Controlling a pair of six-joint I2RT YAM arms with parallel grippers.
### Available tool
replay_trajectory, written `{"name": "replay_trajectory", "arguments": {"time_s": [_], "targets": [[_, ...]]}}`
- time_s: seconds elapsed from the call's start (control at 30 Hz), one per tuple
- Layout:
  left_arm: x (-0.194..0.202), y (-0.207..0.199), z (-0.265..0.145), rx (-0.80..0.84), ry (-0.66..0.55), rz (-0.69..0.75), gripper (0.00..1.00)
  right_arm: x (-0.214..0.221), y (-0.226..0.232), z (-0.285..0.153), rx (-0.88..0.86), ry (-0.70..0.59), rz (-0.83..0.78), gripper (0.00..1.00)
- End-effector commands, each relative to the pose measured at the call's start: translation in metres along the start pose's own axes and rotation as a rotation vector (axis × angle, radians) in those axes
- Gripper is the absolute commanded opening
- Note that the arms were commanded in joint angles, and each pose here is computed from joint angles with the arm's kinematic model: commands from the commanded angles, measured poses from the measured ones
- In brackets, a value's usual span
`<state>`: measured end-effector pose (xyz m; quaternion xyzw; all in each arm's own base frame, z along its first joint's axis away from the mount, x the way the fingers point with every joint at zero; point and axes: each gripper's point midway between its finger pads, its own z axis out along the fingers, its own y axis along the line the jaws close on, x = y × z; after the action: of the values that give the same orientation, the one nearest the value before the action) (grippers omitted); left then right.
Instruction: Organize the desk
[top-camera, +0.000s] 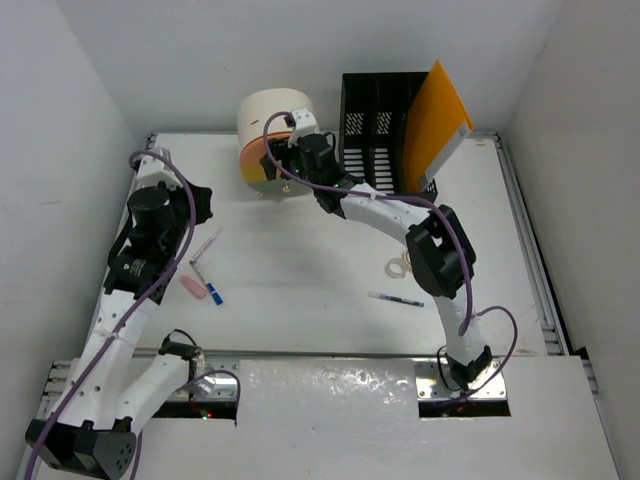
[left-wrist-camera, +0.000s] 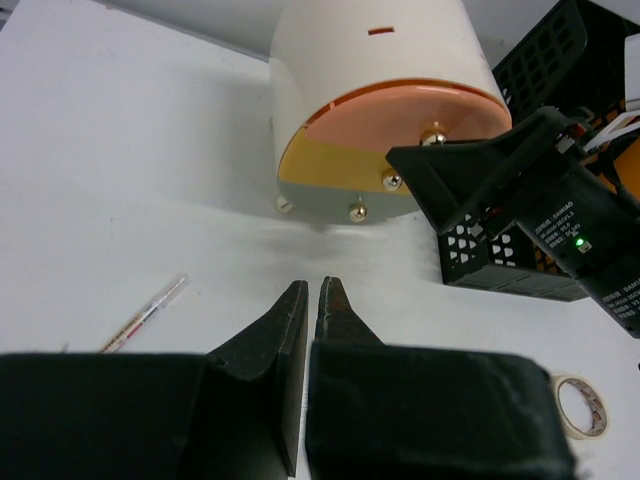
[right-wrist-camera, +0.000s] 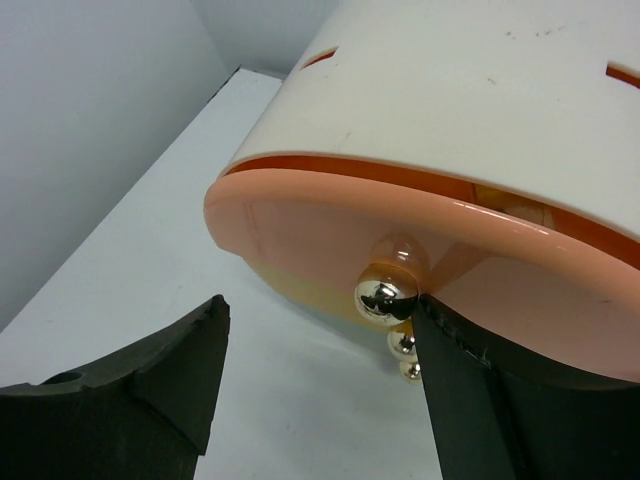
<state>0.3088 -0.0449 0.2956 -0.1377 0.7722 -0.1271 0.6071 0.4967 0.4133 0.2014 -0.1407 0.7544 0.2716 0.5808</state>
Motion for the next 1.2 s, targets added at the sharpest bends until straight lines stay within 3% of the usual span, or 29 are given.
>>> {"name": "replay_trajectory", "arguments": {"time_s": [0.0, 0.4, 0.57, 0.6, 0.77, 1.17], "targets": [[-0.001, 0.000, -0.006, -0.001, 0.002, 0.001, 0.00, -0.045, 0.006, 0.007, -0.011, -0.150, -0.021, 0.72], [0.009, 0.004, -0.007, -0.014, 0.032, 0.006, 0.00, -0.047, 0.015, 0.009, -0.076, -0.240, -0.051, 0.73], [0.015, 0.008, -0.008, -0.026, 0.040, 0.005, 0.00, -0.037, 0.017, -0.014, -0.081, -0.153, -0.011, 0.71], [0.015, 0.011, -0.009, -0.036, 0.032, 0.003, 0.00, -0.017, 0.012, -0.021, -0.063, -0.108, 0.009, 0.71], [0.021, 0.015, -0.007, -0.049, 0.038, 0.002, 0.00, -0.003, -0.004, -0.045, 0.030, -0.072, 0.086, 0.66], [0.024, 0.013, -0.006, -0.039, 0.050, 0.002, 0.00, 0.012, -0.030, 0.009, 0.026, -0.082, 0.394, 0.60]]}}
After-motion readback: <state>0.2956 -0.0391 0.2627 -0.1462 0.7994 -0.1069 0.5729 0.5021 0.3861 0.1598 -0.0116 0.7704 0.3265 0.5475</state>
